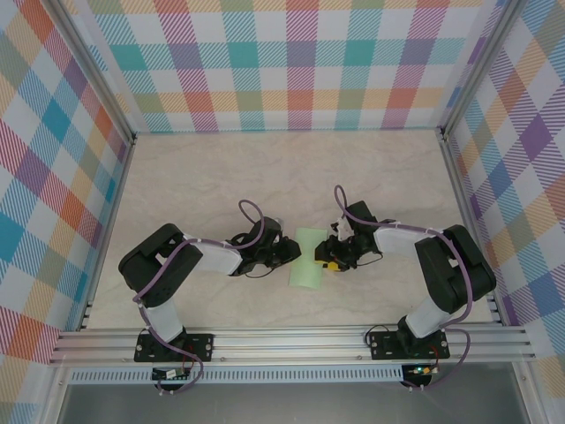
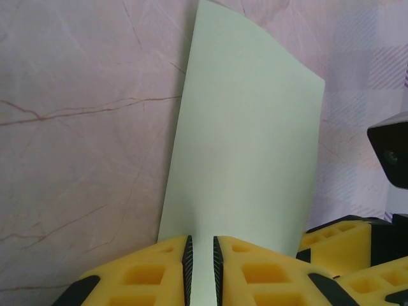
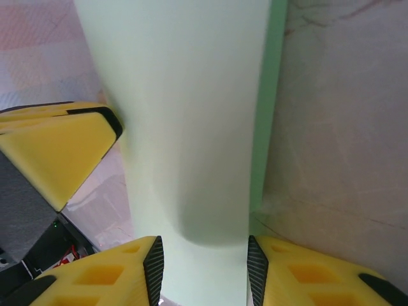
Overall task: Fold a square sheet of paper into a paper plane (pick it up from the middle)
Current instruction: Third fold the triangle at the center of the table.
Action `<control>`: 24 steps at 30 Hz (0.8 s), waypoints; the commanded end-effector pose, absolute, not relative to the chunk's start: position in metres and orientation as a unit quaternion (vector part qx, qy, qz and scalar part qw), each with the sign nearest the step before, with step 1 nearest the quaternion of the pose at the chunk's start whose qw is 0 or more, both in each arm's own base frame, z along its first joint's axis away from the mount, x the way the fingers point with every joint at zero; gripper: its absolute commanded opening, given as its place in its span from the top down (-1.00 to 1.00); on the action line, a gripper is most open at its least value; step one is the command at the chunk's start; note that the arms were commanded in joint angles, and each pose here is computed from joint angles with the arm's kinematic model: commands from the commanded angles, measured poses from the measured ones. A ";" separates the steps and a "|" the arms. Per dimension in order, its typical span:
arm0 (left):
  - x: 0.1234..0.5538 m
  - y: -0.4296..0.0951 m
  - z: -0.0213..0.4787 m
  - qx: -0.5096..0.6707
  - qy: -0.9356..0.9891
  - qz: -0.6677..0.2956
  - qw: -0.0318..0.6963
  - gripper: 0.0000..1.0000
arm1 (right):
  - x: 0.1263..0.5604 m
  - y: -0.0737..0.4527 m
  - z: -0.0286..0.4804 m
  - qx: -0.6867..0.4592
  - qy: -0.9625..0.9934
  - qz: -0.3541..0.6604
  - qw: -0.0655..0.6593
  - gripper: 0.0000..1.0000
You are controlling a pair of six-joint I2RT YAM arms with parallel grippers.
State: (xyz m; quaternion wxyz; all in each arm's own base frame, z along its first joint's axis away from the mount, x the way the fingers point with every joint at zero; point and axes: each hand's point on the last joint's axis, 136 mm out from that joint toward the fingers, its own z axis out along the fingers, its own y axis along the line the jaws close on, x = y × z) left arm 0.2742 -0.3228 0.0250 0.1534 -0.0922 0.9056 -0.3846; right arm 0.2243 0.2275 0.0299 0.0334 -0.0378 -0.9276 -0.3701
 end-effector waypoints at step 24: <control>0.248 -0.310 0.068 0.001 0.920 -0.342 0.191 0.22 | 0.241 0.230 0.041 -0.035 -0.934 -0.355 0.011 0.64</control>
